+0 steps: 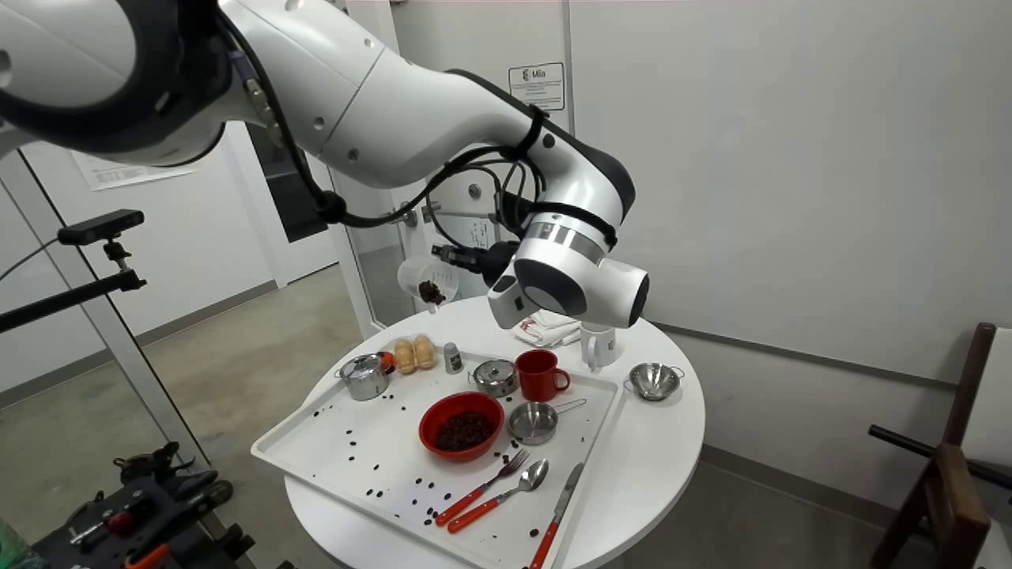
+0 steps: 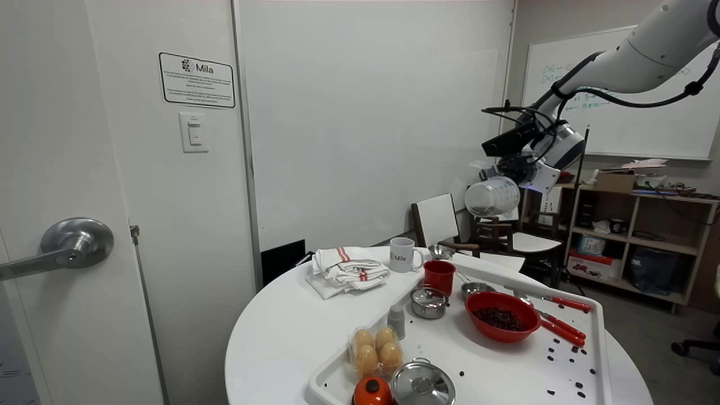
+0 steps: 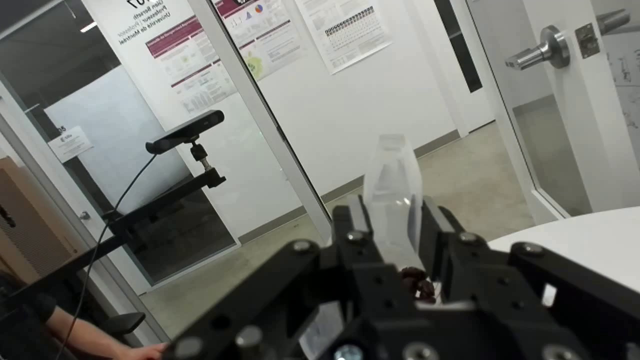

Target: Pour some contents of the jug into the red bowl

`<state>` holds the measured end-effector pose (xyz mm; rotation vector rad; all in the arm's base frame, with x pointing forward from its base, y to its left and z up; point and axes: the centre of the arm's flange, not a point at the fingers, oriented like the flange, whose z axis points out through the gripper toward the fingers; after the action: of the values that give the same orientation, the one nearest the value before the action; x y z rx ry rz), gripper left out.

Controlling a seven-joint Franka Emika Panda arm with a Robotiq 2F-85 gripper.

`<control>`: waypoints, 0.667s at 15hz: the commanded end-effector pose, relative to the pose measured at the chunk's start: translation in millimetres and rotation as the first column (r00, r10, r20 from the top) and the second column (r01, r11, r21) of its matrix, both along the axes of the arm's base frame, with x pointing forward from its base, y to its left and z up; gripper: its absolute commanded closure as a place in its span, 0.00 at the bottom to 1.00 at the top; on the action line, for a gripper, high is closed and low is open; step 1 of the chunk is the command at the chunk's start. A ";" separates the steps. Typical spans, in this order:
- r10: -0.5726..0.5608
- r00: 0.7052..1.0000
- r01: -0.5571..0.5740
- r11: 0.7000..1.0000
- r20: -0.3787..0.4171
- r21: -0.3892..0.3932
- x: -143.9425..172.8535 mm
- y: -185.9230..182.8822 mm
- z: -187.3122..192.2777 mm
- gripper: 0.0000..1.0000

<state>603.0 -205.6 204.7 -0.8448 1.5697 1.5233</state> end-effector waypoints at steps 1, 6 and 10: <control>0.042 0.999 -0.044 0.994 -0.024 -0.096 7.7 -5.5 5.3 0.88; 0.137 0.989 -0.146 0.965 -0.058 -0.219 -5.5 51.9 15.3 0.88; 0.265 0.959 -0.285 0.882 -0.104 -0.376 -4.9 106.9 12.6 0.88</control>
<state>610.4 -138.2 208.5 -1.1652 1.7984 1.5113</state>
